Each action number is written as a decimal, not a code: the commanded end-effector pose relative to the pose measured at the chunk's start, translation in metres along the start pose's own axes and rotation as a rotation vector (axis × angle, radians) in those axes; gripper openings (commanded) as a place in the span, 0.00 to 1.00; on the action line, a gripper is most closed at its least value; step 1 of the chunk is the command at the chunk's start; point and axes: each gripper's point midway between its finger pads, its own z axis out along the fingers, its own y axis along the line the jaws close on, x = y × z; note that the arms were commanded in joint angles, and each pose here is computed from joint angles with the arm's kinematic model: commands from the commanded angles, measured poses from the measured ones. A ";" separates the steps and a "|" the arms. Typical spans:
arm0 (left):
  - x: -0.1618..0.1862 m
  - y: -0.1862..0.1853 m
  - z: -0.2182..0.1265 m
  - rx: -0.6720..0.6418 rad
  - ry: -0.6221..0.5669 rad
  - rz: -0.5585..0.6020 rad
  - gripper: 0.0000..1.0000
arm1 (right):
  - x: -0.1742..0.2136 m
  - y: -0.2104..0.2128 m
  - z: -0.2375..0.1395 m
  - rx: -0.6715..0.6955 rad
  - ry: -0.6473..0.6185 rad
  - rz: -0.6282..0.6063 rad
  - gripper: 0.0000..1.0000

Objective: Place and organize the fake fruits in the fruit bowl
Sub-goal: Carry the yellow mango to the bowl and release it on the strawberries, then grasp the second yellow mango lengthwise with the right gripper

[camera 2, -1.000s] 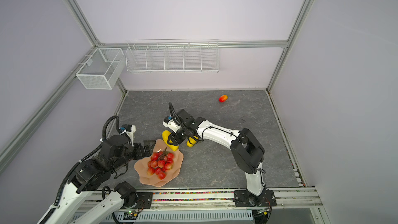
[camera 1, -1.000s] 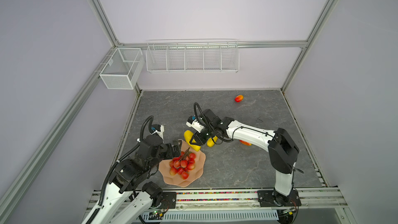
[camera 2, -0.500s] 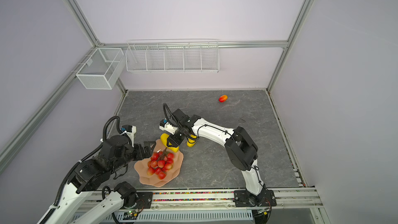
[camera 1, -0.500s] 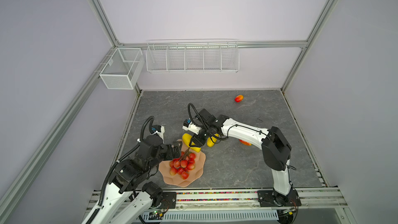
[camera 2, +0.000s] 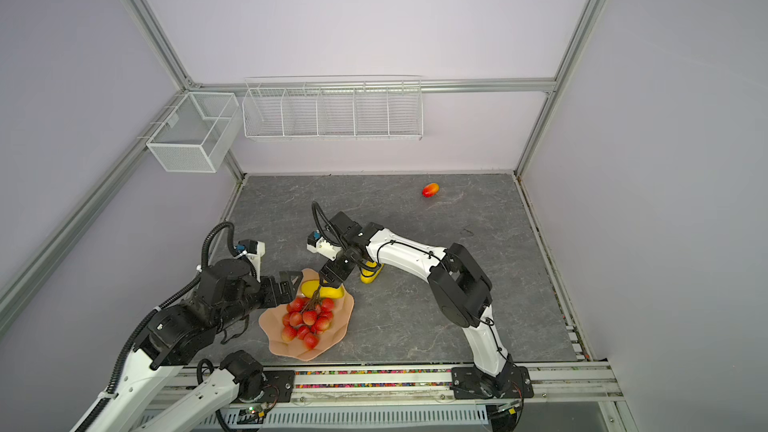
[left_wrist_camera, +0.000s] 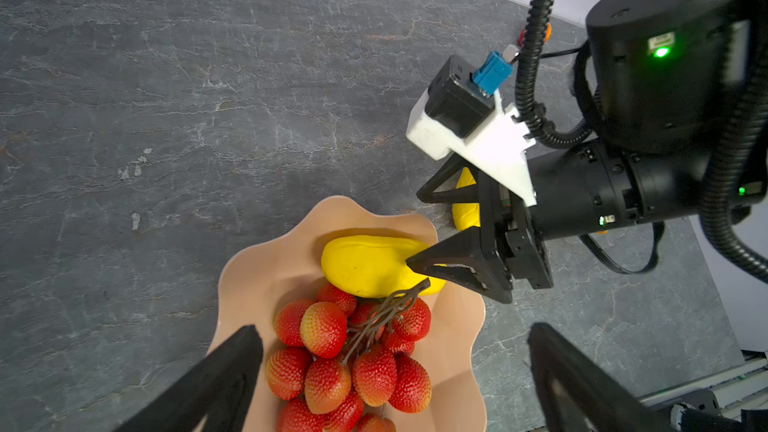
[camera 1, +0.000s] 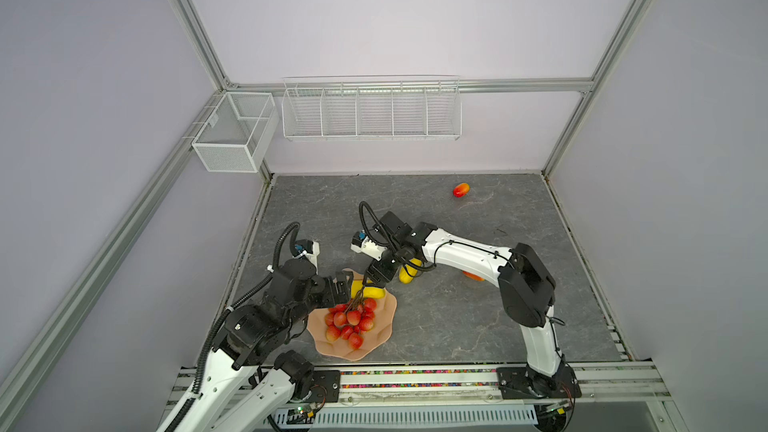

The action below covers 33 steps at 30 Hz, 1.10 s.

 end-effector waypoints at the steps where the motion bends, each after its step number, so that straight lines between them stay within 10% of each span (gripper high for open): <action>1: -0.002 -0.005 0.001 0.023 -0.002 -0.001 0.99 | -0.025 -0.017 -0.041 0.106 -0.136 0.069 0.80; 9: 0.019 -0.025 0.032 0.119 0.115 0.010 0.99 | 0.039 -0.109 -0.088 0.419 -0.196 0.645 0.83; 28: 0.026 -0.017 0.040 0.087 0.125 0.013 0.99 | 0.092 -0.119 -0.019 0.389 -0.006 0.837 0.79; 33: 0.025 -0.018 0.041 0.085 0.127 0.018 0.99 | 0.094 -0.118 -0.014 0.378 0.000 0.841 0.60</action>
